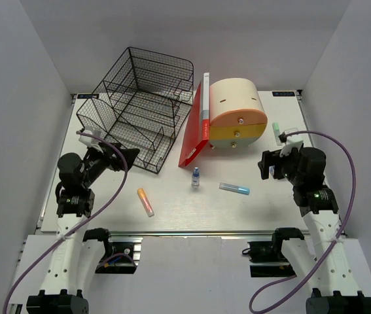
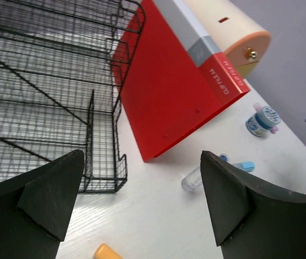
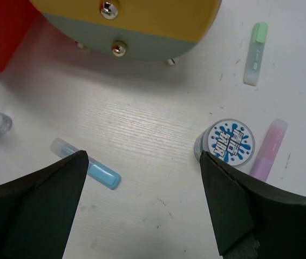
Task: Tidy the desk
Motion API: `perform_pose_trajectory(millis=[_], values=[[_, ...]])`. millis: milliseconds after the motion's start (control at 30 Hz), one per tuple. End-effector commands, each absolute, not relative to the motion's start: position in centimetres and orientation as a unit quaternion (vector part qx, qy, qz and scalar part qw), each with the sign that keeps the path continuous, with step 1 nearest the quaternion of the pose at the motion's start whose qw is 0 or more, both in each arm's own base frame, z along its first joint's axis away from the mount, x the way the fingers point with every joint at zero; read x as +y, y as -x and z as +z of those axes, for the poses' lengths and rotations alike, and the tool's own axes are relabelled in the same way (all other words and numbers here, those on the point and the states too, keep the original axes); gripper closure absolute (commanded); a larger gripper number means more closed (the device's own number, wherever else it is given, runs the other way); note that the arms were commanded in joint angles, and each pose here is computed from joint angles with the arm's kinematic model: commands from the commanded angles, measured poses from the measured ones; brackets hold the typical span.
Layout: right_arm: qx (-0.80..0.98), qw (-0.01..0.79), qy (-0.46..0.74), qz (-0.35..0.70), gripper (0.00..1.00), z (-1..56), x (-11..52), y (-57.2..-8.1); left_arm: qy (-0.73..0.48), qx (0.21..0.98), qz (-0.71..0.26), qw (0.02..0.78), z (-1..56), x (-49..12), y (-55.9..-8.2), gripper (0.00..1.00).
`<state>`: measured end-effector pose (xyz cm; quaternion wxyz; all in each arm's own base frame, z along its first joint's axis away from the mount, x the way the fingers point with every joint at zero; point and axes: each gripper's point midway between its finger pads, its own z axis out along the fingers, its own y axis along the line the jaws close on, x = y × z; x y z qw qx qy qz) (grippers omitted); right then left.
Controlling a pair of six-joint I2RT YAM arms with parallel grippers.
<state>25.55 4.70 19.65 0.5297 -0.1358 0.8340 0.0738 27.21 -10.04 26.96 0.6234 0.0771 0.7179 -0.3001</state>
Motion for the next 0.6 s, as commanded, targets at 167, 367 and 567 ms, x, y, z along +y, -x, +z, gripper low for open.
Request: perform_pose_trajectory(millis=[167, 367, 567], values=[[0.802, 0.503, 0.305, 0.105, 0.11, 20.8, 7.4, -23.6, -0.085, 0.712, -0.372, 0.589, 26.5, -12.1, -27.8, 0.02], [0.805, 0.504, 0.303, 0.073, 0.11, 21.5, 6.4, -23.9, -0.097, 0.709, -0.409, 0.565, 29.4, -14.4, -27.7, 0.06], [0.813, 0.503, 0.289, 0.049, 0.11, 21.2, 5.4, -25.0, -0.106, 0.737, -0.439, 0.503, 28.5, -18.6, -27.5, 0.30]])
